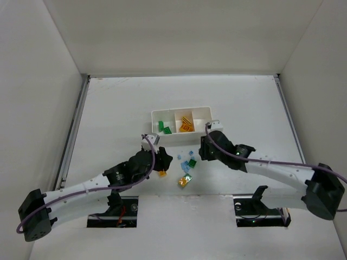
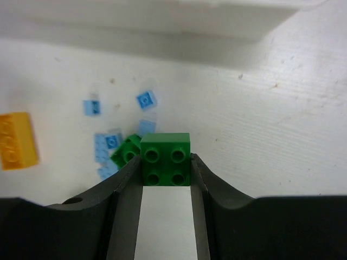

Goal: Sort the legos into containers by color

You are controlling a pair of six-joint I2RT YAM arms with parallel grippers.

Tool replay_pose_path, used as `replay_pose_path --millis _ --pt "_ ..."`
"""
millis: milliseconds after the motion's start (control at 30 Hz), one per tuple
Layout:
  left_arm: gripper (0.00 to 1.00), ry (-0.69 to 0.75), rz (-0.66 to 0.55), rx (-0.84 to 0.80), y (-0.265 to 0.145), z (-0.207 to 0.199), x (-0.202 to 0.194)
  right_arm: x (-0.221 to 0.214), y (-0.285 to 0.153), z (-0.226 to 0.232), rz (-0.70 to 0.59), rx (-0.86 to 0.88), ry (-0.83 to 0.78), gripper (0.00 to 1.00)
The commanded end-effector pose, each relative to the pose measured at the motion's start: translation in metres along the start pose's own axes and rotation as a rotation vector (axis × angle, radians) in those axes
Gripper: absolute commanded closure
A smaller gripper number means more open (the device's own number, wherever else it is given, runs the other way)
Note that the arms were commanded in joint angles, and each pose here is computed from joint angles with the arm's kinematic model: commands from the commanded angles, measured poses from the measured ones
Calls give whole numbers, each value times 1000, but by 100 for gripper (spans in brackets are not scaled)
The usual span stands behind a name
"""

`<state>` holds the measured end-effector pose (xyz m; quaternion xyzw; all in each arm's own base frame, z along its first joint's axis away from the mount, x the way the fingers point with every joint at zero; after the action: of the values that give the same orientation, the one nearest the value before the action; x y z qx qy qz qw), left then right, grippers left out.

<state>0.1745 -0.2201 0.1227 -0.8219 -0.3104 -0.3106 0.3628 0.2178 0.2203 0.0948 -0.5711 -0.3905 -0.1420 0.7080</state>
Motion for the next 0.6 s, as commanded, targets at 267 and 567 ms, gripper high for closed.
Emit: replay_pose_path --millis 267,567 --pt "58 -86 -289 96 -10 23 90 138 -37 22 -359 134 123 74" --pt "59 -197 -322 153 -10 53 100 192 25 81 -349 253 95 74"
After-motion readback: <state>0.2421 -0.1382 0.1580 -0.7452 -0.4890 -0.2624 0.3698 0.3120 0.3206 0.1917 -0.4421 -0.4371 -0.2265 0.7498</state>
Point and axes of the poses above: each gripper's point midway between its finger pads, its own y axis out along the fingers, its own z axis along the line the jaws close on, x = y × z, the point moved 1 cm from there along -y, back along the fingers, and after that the axes turned 12 degrees about -y, right-handed, at the moved point
